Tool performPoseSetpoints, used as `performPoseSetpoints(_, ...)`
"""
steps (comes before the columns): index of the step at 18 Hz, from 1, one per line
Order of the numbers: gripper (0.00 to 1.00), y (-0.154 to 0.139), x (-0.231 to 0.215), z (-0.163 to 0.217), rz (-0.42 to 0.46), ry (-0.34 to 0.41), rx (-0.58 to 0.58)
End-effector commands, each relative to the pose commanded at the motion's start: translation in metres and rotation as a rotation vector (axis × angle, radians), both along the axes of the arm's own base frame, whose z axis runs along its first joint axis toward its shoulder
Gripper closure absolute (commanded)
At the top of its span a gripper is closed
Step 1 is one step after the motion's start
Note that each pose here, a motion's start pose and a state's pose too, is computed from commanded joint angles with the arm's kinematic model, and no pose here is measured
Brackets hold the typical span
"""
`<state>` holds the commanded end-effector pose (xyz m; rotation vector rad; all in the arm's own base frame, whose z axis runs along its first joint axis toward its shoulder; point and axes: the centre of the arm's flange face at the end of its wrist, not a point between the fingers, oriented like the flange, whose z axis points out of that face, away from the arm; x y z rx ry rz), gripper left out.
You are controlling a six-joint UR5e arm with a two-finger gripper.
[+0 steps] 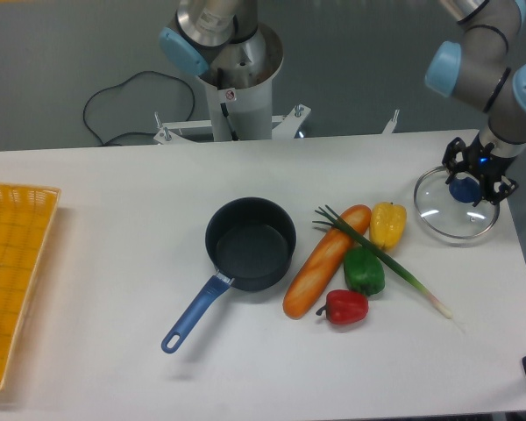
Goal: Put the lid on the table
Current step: 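Lower the glass lid flat onto the table and open the gripper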
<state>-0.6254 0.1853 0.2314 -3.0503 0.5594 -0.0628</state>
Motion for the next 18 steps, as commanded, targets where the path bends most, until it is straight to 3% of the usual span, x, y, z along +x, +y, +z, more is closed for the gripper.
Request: performPoseSetpoints(18, 0.51, 0.0085, 0.0037, -0.0095, 0.003, 0.001, -0.001)
